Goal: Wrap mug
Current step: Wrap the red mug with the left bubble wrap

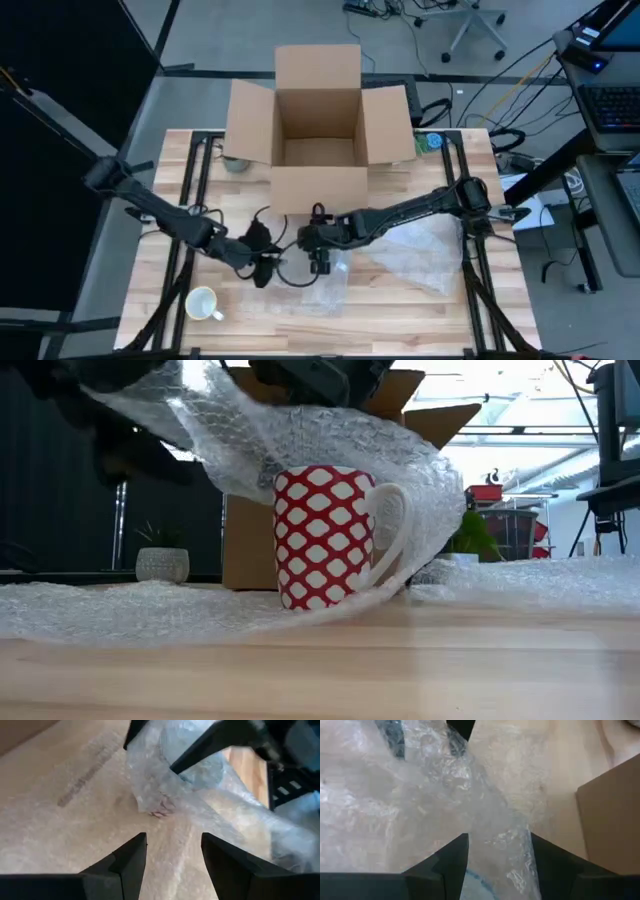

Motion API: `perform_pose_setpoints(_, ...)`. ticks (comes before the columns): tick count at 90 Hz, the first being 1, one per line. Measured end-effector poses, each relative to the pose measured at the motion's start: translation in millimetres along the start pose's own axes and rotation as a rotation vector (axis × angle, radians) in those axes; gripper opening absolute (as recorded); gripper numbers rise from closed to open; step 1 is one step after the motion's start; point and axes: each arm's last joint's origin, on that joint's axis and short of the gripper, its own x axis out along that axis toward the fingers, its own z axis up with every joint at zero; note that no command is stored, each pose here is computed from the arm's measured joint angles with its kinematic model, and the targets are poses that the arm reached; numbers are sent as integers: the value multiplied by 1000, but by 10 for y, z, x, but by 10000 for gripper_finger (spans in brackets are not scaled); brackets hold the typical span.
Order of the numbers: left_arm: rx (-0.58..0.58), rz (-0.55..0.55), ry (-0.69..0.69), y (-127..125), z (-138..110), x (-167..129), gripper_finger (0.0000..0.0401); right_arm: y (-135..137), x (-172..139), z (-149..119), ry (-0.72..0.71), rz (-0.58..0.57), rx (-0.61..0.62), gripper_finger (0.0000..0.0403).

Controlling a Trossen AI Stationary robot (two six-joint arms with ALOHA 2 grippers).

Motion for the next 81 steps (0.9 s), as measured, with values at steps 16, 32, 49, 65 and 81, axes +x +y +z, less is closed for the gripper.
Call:
perform_pose_setpoints(16, -15, -44, -54, -8, 106, -188, 178, 1, 0, 9, -9, 1, -1, 176)
perform_pose_setpoints(32, -2, -106, -1, 6, 130, -303, 178, 1, 0, 9, -9, 1, -8, 176)
perform_pose_setpoints(49, -27, -56, -19, 20, 125, -216, 178, 1, 0, 10, -11, 1, -9, 176)
perform_pose_setpoints(65, -8, 36, 28, 75, 36, 13, 178, 3, 0, 10, -11, 2, -16, 176)
perform_pose_setpoints(81, -21, -18, 30, 6, -17, 223, 178, 2, 0, 10, -10, 3, -16, 176)
